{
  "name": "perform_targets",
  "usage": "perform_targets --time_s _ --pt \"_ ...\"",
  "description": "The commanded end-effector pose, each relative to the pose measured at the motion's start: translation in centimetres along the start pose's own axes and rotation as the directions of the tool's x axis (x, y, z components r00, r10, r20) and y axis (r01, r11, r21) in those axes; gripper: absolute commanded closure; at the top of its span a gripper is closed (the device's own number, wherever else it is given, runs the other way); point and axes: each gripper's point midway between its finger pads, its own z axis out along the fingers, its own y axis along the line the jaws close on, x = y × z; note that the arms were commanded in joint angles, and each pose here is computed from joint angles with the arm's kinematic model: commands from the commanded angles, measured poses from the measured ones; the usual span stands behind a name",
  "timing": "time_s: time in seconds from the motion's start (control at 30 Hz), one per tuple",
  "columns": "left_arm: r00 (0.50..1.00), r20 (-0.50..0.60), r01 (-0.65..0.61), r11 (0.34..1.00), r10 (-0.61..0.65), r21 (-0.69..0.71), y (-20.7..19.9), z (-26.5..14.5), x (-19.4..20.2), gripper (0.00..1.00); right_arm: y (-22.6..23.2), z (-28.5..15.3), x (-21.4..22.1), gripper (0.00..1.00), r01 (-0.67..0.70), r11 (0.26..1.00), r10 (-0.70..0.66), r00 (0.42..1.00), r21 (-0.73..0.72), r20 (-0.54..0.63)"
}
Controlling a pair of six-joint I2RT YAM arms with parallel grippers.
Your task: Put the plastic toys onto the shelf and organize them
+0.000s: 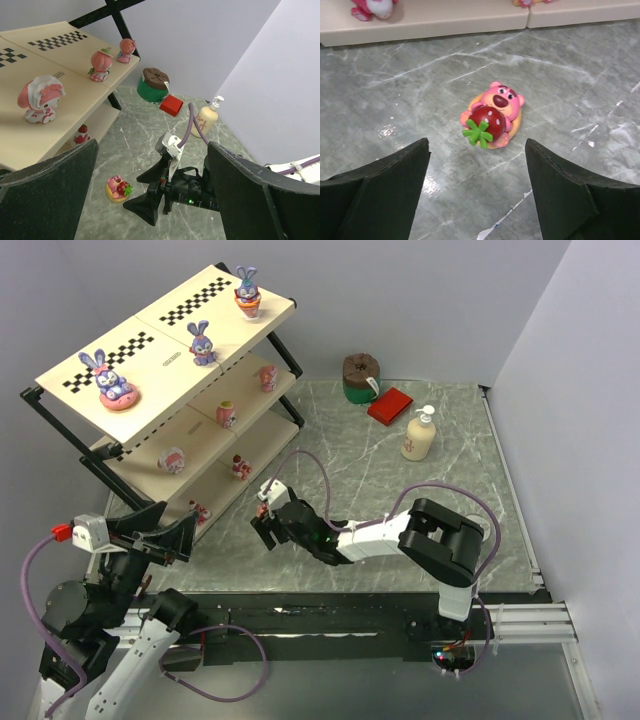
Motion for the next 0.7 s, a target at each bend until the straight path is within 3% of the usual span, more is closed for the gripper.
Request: perform_targets --time_s 0.0,0.2,0.43,0.67 --pt "0.993 0.117 0.021 0.998 -0.029 0.063 -0.8 -2.2 -2.2 0.04 1.1 0.4 -2.9 0.2 -0.042 0.998 0.045 0.997 -0.044 0.068" --pt "0.993 0.112 0.019 0.998 -0.026 0.063 -0.7 -2.1 -2.0 0.03 1.3 1.4 -2.6 0.24 -0.146 0.988 0.142 0.988 0.053 0.064" --pt "0.993 0.113 0.021 0.998 -0.028 0.06 -0.7 -2.1 -1.9 0.04 -0.5 2.0 -1.1 0.27 -0.282 0.9 0.287 0.957 0.332 0.035" --pt "0.993 0.115 0.017 0.998 -0.023 0.059 -0.6 -2.2 -2.0 0.04 -0.7 2.4 0.4 0.32 -0.329 0.855 0.358 0.934 0.401 0.003"
